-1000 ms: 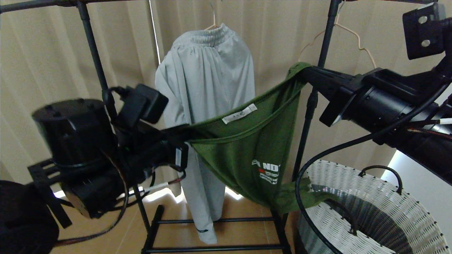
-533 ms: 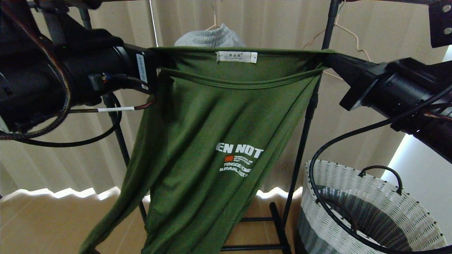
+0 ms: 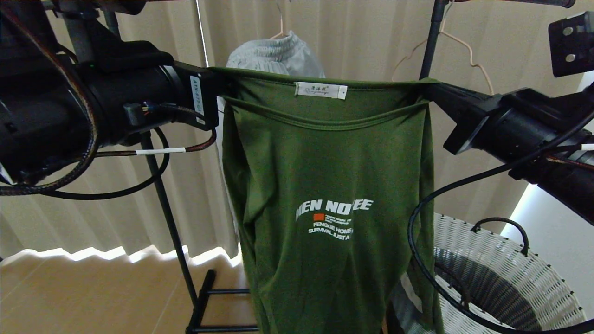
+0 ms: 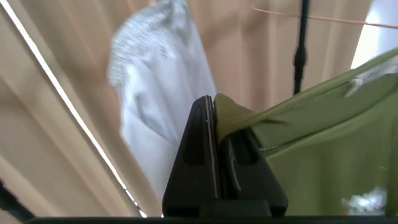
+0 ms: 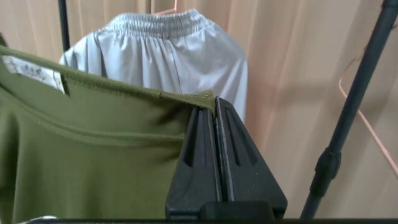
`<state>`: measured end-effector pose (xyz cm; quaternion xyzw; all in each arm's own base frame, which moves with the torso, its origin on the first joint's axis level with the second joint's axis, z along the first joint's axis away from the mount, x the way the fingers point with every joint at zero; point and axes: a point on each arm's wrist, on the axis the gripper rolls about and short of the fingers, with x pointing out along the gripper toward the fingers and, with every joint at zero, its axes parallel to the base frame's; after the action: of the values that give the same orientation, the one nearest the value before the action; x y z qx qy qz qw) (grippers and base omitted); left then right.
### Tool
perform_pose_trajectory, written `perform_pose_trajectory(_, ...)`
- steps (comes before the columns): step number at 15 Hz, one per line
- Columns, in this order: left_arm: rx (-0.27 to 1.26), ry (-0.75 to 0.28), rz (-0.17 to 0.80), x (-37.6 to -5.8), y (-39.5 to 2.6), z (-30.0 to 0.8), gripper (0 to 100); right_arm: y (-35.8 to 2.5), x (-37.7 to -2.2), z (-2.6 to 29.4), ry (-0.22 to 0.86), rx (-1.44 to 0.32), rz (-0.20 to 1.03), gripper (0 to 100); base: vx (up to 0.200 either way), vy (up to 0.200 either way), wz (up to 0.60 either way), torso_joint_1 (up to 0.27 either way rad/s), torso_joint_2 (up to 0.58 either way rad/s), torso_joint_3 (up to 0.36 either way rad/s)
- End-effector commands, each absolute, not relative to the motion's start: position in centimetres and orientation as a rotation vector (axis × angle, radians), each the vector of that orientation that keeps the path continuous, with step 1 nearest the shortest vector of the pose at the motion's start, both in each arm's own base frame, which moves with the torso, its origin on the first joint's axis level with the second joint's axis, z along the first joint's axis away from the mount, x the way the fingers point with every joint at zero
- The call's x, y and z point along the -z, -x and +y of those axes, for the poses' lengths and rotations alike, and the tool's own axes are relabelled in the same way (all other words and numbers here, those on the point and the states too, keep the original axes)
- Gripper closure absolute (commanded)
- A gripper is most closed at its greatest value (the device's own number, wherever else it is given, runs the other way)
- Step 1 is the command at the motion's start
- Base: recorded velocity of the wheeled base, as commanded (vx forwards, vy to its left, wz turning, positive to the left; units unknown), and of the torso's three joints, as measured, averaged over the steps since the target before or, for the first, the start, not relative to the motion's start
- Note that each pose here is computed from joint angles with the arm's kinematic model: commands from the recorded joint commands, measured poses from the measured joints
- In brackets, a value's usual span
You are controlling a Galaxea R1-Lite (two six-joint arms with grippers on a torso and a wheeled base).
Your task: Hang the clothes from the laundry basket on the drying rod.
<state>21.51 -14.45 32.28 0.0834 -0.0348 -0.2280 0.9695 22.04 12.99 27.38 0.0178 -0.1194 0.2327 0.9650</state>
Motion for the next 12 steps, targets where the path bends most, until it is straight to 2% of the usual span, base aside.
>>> perform_pose_trajectory(1,0.465,-0.172,-0.061,-32.0,-21.4,-14.5,100,-22.4,-27.0,13.2,-0.032,-0.471,-0.228,100,0.000,0.000,0.00,0.000,0.00,0.000)
perform_pose_trajectory(8,0.509,-0.179,-0.037,-30.8,-19.5,-14.3,100,-23.4,-26.4,12.6,-0.025,-0.437,-0.206,100,0.000,0.000,0.00,0.000,0.00,0.000)
perform_pose_trajectory(10,0.530,-0.128,-0.062,-31.7,-17.9,-13.5,100,-24.3,-26.0,13.0,-0.024,-0.436,-0.199,100,0.000,0.000,0.00,0.000,0.00,0.000)
perform_pose_trajectory(12,0.541,-0.101,-0.055,-31.7,-17.2,-13.2,100,-25.4,-26.2,13.6,-0.035,-0.434,-0.244,100,0.000,0.000,0.00,0.000,0.00,0.000)
